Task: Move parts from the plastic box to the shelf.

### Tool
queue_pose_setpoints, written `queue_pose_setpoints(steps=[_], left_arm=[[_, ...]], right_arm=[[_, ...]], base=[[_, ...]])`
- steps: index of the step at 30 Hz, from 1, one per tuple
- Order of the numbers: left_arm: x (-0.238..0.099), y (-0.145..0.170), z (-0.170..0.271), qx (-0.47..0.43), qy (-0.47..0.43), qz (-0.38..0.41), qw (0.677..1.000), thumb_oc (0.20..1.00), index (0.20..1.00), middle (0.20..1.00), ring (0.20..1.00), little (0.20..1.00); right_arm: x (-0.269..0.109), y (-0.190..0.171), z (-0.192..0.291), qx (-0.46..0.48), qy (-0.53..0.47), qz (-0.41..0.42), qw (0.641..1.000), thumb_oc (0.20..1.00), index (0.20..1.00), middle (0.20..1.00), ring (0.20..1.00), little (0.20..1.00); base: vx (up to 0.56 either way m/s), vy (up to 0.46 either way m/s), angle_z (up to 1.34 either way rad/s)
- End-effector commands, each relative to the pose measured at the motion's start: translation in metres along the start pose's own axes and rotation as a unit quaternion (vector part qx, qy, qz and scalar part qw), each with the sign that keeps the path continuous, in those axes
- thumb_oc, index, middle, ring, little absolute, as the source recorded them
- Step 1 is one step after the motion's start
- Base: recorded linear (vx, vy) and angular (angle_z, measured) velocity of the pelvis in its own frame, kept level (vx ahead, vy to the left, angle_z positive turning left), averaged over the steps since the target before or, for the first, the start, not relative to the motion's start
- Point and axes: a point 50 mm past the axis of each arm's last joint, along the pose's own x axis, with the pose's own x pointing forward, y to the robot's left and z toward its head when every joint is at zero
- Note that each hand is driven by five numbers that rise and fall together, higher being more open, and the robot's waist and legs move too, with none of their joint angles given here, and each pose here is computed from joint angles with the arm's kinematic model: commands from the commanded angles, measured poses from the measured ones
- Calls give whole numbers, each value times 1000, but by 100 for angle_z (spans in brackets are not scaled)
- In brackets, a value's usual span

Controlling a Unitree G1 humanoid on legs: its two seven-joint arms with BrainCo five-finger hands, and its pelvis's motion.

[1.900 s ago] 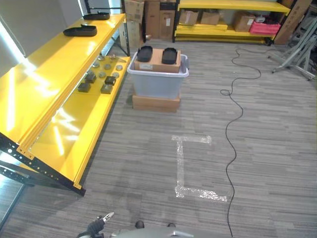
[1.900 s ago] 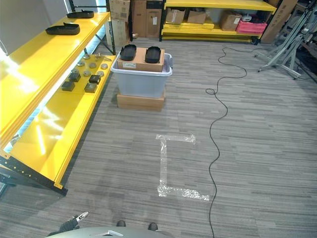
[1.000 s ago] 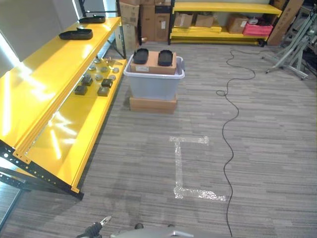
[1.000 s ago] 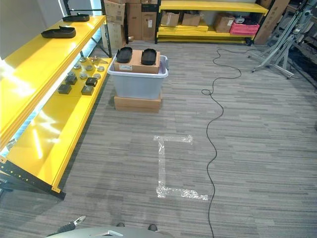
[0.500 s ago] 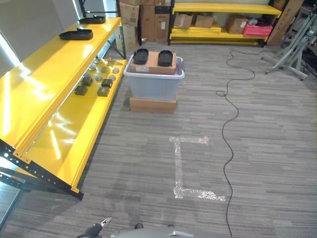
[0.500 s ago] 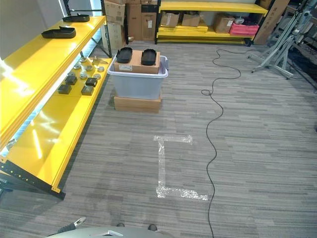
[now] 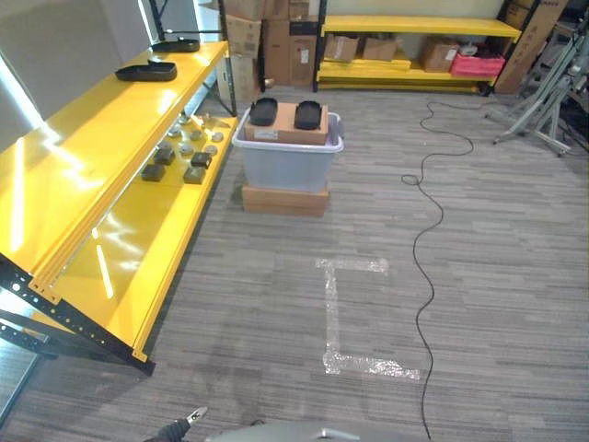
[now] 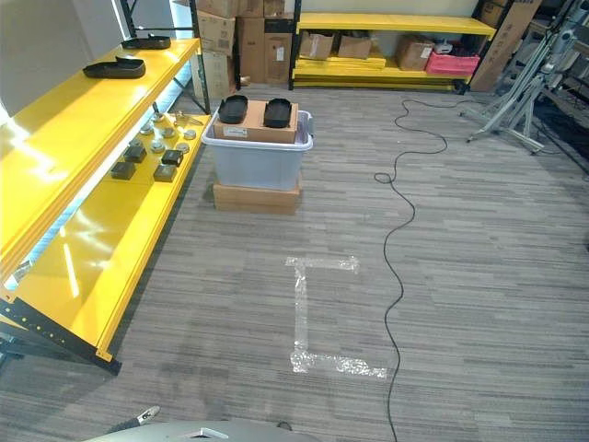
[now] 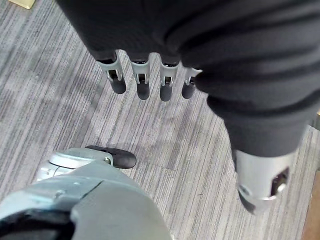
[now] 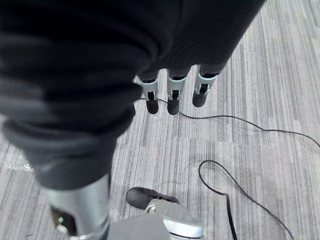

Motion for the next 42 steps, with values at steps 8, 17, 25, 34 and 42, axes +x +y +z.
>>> queue_pose_setpoints(steps=[8,17,25,34,42], left_arm=[[-20,-16,126,-83,-276,-55,956,1000,1000,1000,1000,1000],[-143,-18,248,-120,-565,-121,807,1000,1000,1000,1000,1000],[-210,-24,270,-94,-648,-128,745,1000,1000,1000,1000,1000],[-217,-8,261,-102,-657,-124,737,1000,1000,1000,1000,1000],[-217,-10,262,-102,-646,-147,742,1000,1000,1000,1000,1000]], right_arm=[[-38,-34,131,241,-327,45,913,1000,1000,1000,1000,1000],[-173,-83,216,191,-618,-21,762,1000,1000,1000,1000,1000],[-239,-102,234,210,-692,-16,691,1000,1000,1000,1000,1000],[-230,-91,226,214,-673,14,708,1000,1000,1000,1000,1000],[-230,-84,228,237,-669,46,703,1000,1000,1000,1000,1000]], base=[[-8,-8,0],[-25,5,-3],[26,14,-3],[59,32,0],[116,95,-7]])
